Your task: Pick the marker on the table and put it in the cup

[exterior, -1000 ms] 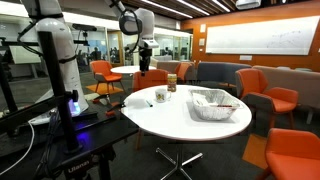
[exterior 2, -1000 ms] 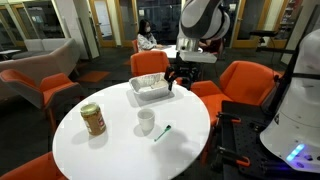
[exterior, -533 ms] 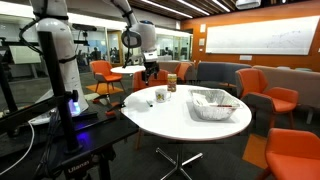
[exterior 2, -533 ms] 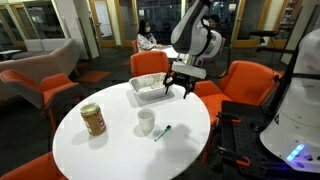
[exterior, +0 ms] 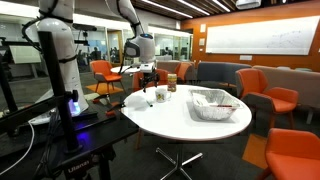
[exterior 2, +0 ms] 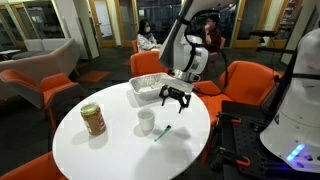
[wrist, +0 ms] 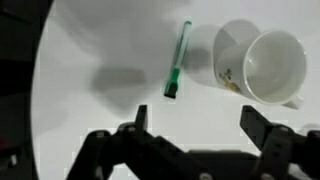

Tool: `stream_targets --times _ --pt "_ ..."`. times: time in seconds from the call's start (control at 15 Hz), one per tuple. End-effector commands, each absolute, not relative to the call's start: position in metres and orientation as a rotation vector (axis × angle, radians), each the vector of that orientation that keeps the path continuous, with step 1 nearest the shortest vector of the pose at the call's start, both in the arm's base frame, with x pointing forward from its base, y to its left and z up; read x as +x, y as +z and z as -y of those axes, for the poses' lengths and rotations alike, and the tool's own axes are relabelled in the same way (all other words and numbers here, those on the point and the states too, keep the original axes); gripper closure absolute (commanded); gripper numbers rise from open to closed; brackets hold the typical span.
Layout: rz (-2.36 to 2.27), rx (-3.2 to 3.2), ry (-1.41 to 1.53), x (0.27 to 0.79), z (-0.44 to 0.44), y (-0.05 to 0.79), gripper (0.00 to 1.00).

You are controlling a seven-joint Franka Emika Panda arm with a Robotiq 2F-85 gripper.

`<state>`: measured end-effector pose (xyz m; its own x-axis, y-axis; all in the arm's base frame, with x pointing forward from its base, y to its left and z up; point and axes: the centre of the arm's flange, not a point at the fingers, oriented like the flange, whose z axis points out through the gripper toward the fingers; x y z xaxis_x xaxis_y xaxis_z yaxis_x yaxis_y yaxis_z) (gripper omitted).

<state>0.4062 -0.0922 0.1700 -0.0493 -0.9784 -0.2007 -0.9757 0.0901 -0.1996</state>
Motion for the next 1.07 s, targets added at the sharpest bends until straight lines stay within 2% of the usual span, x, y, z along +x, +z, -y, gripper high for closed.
stream_targets --times 0.0,0.6,0.67,0.8,0.93,1.0 --pt "-2.208 -1.830 -0.004 0.425 0.070 0.138 0.00" --pt "-2.374 -1.765 0.054 0.450 0.055 0.079 0.00" --pt "-2.382 -1.759 0.044 0.451 0.056 0.079 0.03" --pt "-2.387 -1.763 0.040 0.452 0.059 0.080 0.18" --pt "-2.399 -1.766 0.059 0.451 0.060 0.075 0.28" --pt "-2.397 -1.777 0.053 0.449 0.057 0.074 0.17"
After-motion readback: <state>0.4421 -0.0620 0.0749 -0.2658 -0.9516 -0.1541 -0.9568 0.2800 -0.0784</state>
